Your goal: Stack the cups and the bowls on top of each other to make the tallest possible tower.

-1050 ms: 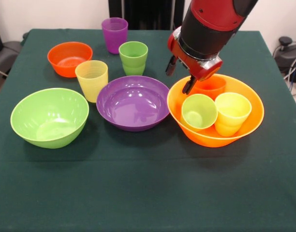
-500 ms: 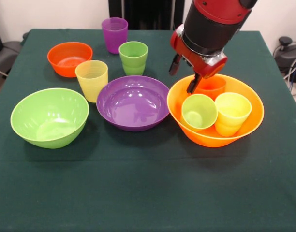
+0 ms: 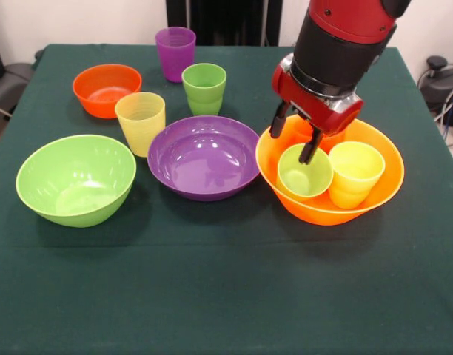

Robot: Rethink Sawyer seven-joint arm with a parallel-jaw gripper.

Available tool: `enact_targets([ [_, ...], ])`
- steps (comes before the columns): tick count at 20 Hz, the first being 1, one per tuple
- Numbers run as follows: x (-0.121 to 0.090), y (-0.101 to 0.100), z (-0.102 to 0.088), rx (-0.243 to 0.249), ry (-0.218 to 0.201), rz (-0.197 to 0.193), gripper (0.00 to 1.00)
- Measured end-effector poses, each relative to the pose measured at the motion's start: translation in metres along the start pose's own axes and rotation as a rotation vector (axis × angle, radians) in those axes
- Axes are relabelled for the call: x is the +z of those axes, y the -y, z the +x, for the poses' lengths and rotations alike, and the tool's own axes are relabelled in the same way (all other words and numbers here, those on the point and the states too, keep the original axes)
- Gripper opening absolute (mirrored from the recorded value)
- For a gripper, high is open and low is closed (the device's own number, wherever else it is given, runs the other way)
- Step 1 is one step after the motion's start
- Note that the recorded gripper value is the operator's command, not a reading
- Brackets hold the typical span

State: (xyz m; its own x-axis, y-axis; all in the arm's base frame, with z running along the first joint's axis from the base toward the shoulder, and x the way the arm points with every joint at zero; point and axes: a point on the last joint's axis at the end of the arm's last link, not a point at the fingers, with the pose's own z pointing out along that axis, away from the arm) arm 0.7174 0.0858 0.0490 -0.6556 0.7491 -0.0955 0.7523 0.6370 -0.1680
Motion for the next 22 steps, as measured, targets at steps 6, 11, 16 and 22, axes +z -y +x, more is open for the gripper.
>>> enact_targets([
  [6,0.011,-0.002,0.004,-0.003,-0.003,-0.002,1.0],
  [11,0.025,0.0,0.009,-0.006,-0.016,0.014,1.0],
  [16,0.033,0.002,0.012,-0.008,-0.023,0.024,1.0],
  [22,0.033,0.002,0.012,-0.008,-0.023,0.024,1.0],
])
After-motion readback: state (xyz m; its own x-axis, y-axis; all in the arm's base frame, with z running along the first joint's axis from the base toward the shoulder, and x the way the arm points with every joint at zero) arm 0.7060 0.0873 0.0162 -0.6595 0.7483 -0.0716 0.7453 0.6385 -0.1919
